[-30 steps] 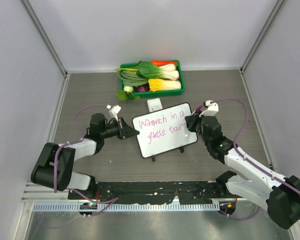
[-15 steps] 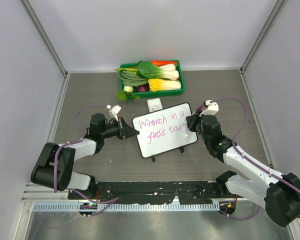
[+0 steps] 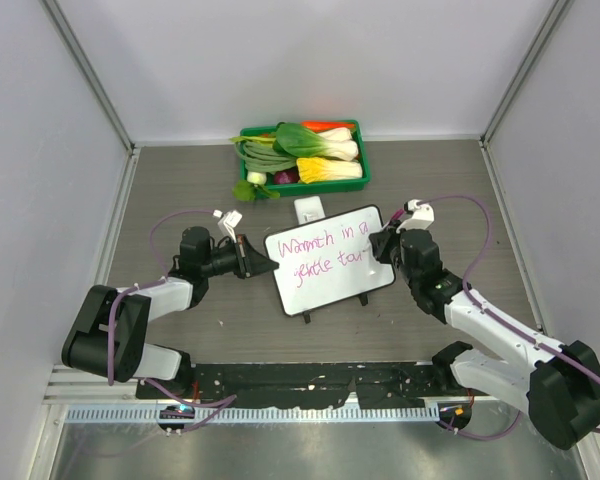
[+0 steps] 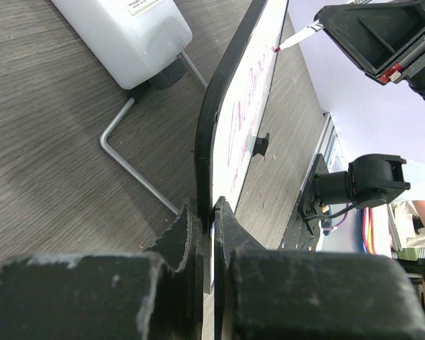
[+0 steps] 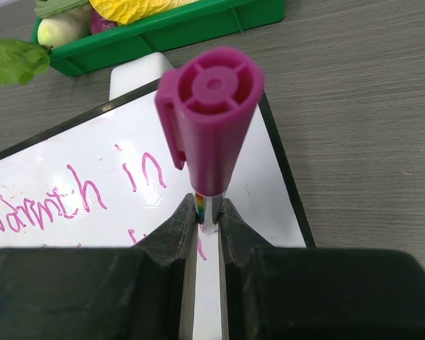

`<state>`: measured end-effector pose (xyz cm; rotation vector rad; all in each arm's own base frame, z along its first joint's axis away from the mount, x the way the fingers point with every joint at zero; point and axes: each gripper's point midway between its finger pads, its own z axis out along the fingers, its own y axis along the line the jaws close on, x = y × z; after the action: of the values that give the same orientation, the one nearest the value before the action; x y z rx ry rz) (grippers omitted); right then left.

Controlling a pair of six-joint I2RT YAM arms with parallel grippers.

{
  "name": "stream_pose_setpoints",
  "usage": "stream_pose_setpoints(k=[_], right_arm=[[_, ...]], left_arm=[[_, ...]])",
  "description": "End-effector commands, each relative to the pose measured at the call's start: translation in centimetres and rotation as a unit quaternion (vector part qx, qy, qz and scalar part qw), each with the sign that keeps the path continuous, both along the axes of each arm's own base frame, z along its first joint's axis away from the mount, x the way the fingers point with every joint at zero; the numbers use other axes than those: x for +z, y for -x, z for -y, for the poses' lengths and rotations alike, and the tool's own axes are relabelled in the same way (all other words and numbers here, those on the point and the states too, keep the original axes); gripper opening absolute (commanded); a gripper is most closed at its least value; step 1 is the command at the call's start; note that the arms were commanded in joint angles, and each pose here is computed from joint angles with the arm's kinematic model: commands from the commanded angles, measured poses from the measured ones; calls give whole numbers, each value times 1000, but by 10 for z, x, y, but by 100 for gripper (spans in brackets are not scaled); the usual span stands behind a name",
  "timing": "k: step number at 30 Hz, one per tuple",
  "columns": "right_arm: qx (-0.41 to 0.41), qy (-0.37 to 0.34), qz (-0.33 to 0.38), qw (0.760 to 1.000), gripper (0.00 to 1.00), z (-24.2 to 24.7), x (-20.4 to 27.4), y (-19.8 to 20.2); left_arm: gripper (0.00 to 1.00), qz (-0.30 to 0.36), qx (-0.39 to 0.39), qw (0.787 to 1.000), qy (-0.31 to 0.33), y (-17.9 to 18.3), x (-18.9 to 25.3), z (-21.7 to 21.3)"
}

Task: Write a sentence on the whiteboard
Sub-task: Write on the whiteboard at the whiteboard stand.

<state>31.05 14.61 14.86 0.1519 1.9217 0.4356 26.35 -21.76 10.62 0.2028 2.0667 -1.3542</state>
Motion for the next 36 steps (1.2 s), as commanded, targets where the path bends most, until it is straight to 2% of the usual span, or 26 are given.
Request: stream_pose_setpoints(k=[1, 10, 15, 36], right_arm=[[19, 0, 5, 1000, 1, -5, 1, 0], [16, 23, -37, 999, 1, 3, -25, 13], [-3, 23, -34, 999, 1, 12, -27, 17], [-28, -8, 56, 998, 1, 12, 48, -6]], left_arm=[[0, 17, 35, 999, -38, -12, -16, -10], [0, 15, 35, 999, -38, -12, -17, -10], [0, 17, 35, 999, -37, -13, -16, -10], [0, 17, 34, 999, -38, -12, -16, -10]])
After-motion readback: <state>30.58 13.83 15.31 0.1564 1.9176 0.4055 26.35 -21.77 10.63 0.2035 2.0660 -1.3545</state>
